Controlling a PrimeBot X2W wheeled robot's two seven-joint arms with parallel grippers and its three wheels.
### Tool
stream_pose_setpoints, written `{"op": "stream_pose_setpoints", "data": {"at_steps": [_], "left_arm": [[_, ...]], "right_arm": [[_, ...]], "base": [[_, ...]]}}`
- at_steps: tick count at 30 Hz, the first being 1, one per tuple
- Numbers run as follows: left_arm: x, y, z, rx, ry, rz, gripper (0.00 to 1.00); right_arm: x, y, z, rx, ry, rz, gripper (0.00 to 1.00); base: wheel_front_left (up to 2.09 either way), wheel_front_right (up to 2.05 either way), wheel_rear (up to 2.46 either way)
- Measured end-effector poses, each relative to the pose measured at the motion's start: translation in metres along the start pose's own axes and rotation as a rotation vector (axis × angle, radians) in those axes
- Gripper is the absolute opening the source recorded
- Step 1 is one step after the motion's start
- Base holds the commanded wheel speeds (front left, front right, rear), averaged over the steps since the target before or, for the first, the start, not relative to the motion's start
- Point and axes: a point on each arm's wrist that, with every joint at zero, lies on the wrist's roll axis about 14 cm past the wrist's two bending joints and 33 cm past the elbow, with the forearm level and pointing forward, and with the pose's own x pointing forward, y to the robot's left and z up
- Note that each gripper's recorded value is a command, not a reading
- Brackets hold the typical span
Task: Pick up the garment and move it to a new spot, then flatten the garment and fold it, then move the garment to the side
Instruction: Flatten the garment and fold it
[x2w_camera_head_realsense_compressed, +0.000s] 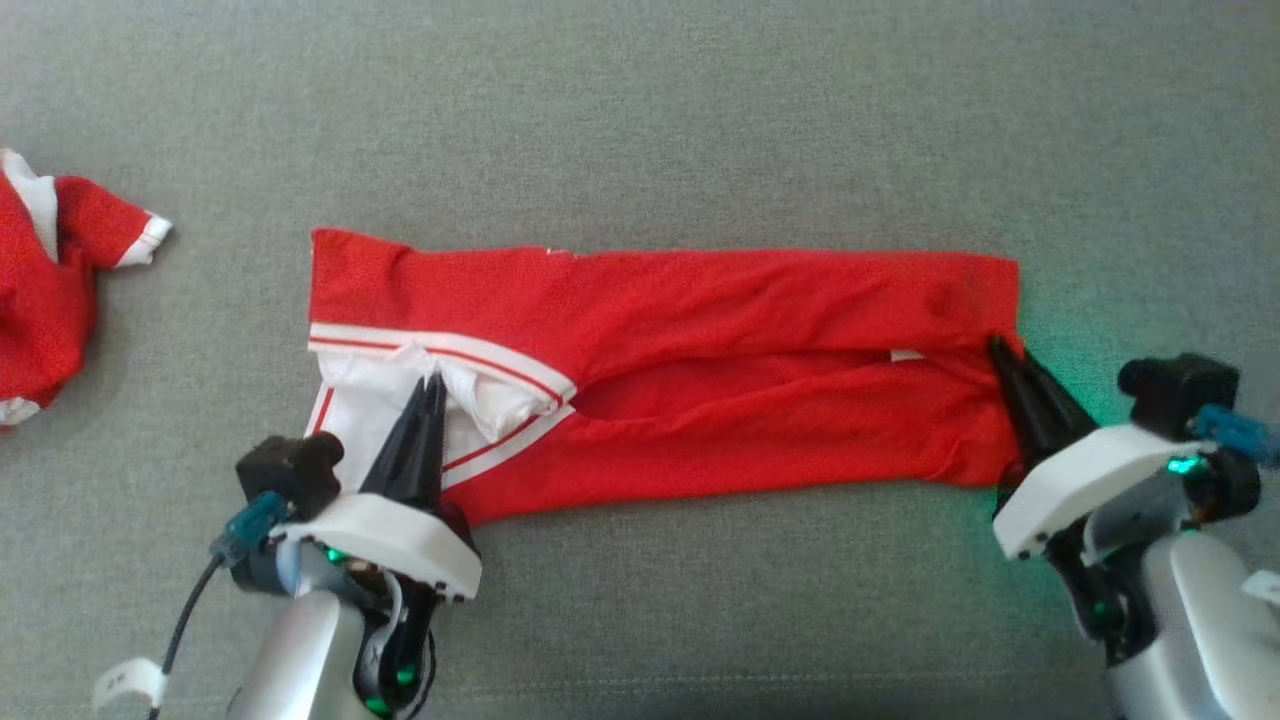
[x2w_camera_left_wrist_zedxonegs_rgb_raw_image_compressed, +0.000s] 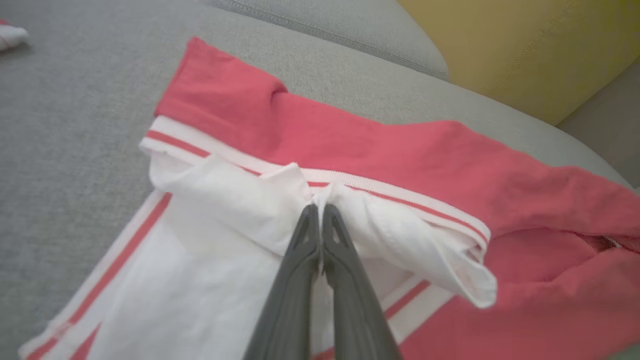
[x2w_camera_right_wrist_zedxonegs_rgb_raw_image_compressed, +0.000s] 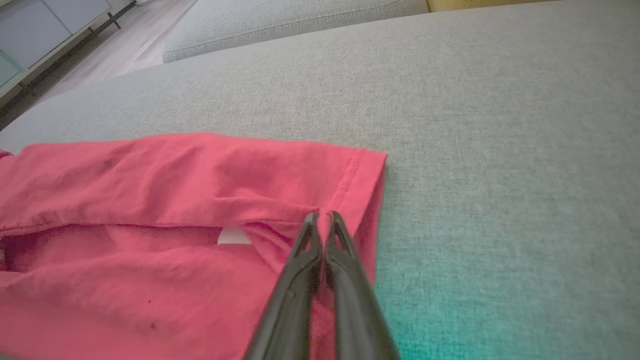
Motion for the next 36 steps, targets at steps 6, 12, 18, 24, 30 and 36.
{"op": "stream_pose_setpoints", "data": {"at_steps": [6, 12, 18, 24, 30, 36], "left_arm": [[-0.017, 0.004, -0.009, 0.016, 0.018, 0.032, 1.00], [-0.029, 0.004, 0.024, 0.103, -0.113, 0.049, 1.00], [-0.041, -0.003, 0.077, 0.151, -0.287, 0.051, 1.00], [-0.054, -0.007, 0.108, 0.198, -0.389, 0.055, 1.00], [-0.072, -0.006, 0.106, 0.243, -0.395, 0.058, 1.00], [-0.081, -0.004, 0.093, 0.245, -0.360, 0.064, 1.00]], "right_arm": [[-0.018, 0.009, -0.008, -0.007, -0.018, -0.009, 1.00], [-0.040, 0.012, 0.015, -0.024, -0.146, -0.030, 1.00], [-0.062, 0.018, 0.060, -0.048, -0.332, -0.045, 1.00], [-0.078, 0.026, 0.084, -0.086, -0.421, -0.041, 1.00], [-0.093, 0.032, 0.076, -0.095, -0.418, -0.039, 1.00], [-0.099, 0.037, 0.069, -0.097, -0.400, -0.033, 1.00]], "base": [[0.00, 0.00, 0.00], [0.00, 0.00, 0.00], [0.00, 0.00, 0.00], [0.00, 0.00, 0.00], [0.00, 0.00, 0.00], [0.00, 0.00, 0.00]]}}
